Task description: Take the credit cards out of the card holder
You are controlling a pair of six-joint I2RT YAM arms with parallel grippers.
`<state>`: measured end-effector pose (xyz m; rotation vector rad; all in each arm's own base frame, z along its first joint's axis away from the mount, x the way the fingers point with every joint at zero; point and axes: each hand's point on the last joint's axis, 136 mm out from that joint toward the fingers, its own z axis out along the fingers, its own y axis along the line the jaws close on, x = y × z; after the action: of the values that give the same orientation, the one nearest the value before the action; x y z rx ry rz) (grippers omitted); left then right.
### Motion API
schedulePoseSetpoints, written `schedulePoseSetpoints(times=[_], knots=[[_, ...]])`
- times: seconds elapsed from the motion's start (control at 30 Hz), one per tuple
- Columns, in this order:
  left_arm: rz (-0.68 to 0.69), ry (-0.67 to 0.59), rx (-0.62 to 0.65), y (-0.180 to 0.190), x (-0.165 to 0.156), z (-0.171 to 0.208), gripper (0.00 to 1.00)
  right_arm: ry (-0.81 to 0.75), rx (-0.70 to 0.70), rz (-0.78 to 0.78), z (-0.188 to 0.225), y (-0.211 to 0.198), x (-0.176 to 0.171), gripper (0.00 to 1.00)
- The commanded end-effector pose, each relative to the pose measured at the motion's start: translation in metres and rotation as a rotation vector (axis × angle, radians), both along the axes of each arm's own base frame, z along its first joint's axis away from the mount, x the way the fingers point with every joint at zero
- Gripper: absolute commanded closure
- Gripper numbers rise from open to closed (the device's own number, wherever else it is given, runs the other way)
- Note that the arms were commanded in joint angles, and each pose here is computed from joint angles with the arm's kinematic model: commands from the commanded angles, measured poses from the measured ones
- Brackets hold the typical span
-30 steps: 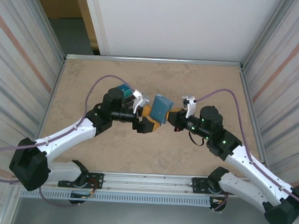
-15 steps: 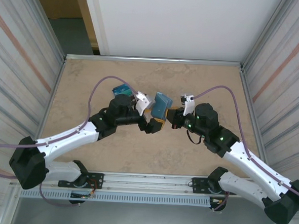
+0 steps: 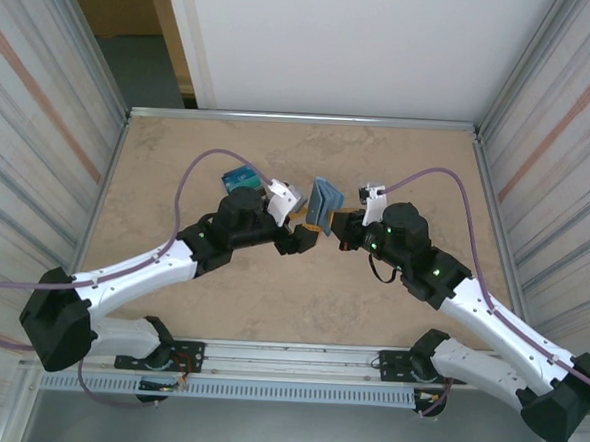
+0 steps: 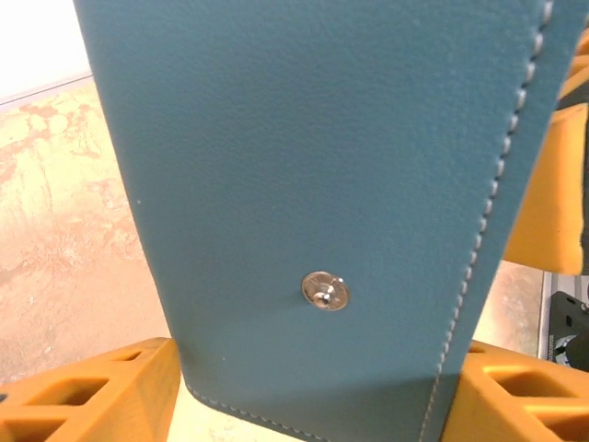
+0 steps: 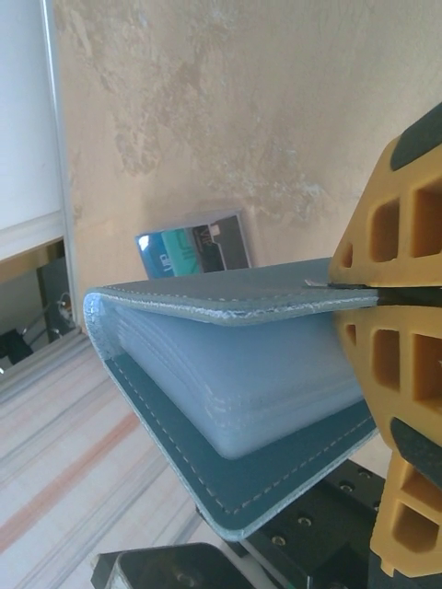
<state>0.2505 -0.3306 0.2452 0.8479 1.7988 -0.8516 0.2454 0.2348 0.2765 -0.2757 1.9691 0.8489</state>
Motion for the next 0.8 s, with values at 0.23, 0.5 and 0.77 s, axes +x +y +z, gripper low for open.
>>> schedulePoseSetpoints(times=[0.23,0.5,0.77], knots=[[0.031,-0.053,-0.056,0.0068,0.001,0.0294,0.5,-0.032,0.047,-0.02,0.024,-0.0029,-0.0016,1.0],[0.031,-0.049,-0.065,0.0083,-0.001,0.0316,0.68,-0.03,0.051,-0.02,0.0236,-0.003,-0.0021,1.0],[0.026,-0.038,-0.071,0.0087,-0.0032,0.0313,0.71,-0.028,0.05,-0.033,0.0212,-0.0057,-0.0016,1.0]])
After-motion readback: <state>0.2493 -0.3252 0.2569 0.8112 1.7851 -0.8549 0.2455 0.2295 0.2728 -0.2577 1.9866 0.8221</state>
